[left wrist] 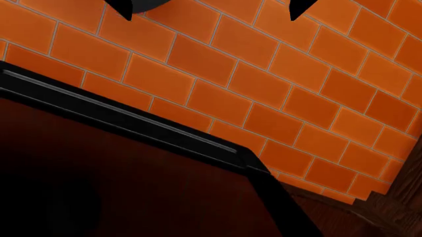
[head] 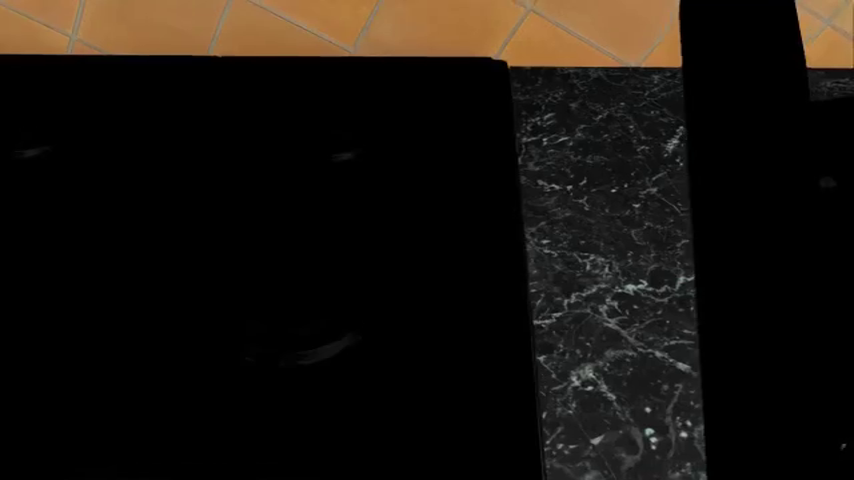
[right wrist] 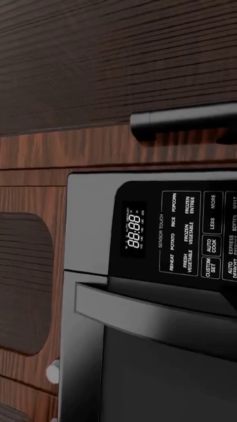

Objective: Press the stop button on the microwave

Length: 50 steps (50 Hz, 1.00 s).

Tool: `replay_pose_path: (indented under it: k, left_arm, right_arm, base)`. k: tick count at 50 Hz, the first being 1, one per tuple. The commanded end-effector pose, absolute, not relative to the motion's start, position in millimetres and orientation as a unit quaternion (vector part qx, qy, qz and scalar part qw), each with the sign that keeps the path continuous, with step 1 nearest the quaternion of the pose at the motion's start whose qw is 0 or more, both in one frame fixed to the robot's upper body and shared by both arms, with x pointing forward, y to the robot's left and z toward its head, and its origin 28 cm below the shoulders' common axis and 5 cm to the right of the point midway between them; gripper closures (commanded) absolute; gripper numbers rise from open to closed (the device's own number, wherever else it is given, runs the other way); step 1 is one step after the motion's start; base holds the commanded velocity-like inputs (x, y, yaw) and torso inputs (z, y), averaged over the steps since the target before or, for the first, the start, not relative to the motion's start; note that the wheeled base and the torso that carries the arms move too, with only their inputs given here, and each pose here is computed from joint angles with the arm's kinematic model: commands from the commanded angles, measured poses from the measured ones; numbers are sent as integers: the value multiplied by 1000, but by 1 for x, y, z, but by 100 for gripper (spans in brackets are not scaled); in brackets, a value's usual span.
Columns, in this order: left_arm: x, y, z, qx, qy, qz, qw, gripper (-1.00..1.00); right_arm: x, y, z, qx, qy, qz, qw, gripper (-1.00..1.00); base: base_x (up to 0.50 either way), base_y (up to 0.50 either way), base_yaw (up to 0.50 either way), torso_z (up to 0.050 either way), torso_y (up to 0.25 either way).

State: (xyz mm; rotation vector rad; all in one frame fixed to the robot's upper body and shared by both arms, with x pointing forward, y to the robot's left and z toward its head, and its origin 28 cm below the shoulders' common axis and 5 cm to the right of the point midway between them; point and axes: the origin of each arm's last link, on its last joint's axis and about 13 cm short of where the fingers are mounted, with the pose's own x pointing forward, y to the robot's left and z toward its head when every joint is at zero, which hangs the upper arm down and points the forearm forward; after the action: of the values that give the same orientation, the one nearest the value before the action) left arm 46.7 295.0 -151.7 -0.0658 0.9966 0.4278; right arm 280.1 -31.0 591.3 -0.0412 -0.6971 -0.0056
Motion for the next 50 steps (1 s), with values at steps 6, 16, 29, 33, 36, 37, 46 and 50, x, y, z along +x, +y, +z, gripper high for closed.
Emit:
replay_pose_path:
  k: [6,16,29,33,36,37,46,50]
  left_arm:
    - [45,295,-152,-32,476,204,855,-100]
    - [45,295,-152,-32,476,204,855,-100]
    - [45,295,-152,-32,476,204,855,-100]
    - [45,295,-152,-32,476,204,855,-100]
    - [45,295,-152,-32,476,204,855,-100]
    - [45,295,-152,-32,476,204,855,-100]
    - [45,295,-152,-32,476,204,855,-100]
    - [45,295,-152,-32,476,204,855,-100]
  right_arm:
    - [267,-27,599,-13,-374,2,927,-100]
    - [260,-26,602,-15,-383,3,924,-100]
    - [264,-26,601,-24,-383,11,923,-100]
    - [264,-27,601,-20,-387,3,922,-100]
    - [265,-26,601,-20,-385,3,923,-100]
    - [264,-26,601,-19,-386,5,922,-100]
    - [263,-23,599,-25,-382,10,924,-100]
    - [266,-23,598,-26,-378,7,926,-100]
  base:
    - [0,0,0,50,98]
    - [0,0,0,50,98]
    - [115,-52,0,50,97]
    - [304,-112,0,50,97]
    - [0,0,0,50,96]
    - [0,0,0,50,98]
    - [0,0,0,50,98]
    - [439,-184,0,50,99]
